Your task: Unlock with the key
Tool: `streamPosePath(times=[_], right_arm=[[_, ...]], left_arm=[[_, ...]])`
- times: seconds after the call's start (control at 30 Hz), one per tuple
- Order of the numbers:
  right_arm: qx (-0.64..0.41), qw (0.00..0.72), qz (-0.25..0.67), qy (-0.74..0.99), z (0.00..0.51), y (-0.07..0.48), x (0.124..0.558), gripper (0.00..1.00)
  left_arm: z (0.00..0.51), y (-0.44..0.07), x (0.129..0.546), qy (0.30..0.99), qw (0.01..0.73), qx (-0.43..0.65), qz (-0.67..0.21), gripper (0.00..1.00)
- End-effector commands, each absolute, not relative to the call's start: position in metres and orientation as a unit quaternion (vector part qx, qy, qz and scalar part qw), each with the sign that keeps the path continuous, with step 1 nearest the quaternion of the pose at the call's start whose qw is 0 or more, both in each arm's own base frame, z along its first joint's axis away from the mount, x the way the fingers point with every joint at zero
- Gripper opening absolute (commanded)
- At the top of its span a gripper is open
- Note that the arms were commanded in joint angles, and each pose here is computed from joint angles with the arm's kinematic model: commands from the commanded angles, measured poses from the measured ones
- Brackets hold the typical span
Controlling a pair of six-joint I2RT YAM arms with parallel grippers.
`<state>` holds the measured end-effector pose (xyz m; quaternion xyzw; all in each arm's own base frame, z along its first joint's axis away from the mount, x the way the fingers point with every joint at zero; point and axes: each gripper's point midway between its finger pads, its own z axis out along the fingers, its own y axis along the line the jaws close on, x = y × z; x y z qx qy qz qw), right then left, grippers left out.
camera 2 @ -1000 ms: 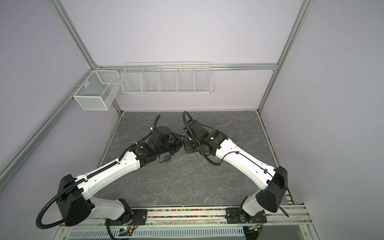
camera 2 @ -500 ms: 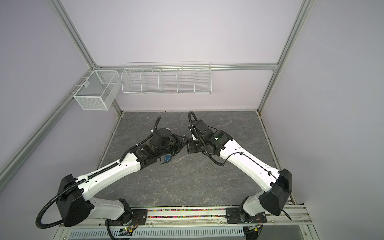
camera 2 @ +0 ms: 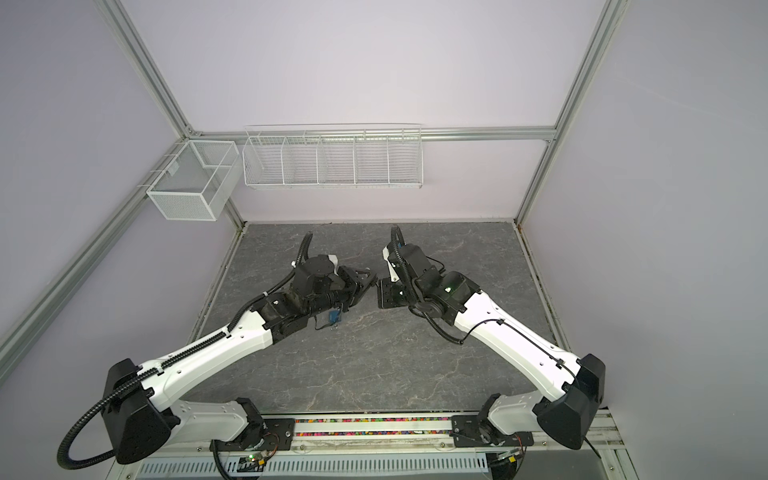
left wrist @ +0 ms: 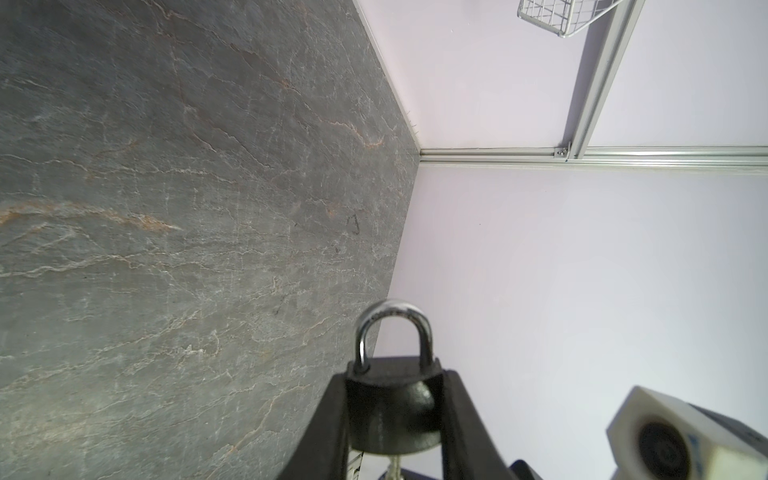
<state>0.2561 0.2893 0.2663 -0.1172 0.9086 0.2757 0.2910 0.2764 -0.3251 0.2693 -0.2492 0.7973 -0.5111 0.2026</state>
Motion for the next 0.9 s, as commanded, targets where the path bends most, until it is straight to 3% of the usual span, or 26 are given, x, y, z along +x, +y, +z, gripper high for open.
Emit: streamPosePath(times=[0.0,0.4,0.87], right_arm=[[-0.116,0.342,0.317,0.877,0.295,0.303,0.263,0.07],[-0.117,0.393,0.249,0.877,0.298,0.291,0.260,0.07],[-0.126,0.394,0.262,0.872,0.301,0.307,0.263,0.07]], left_arm=[[0.265,-0.335,0.253,0.807,0.156,-0.222,-0.525,0.01],[0.261,-0.325,0.256,0.810,0.170,-0.239,-0.508,0.01],[0.268,-0.327,0.259,0.807,0.171,-0.243,-0.511,0.01]])
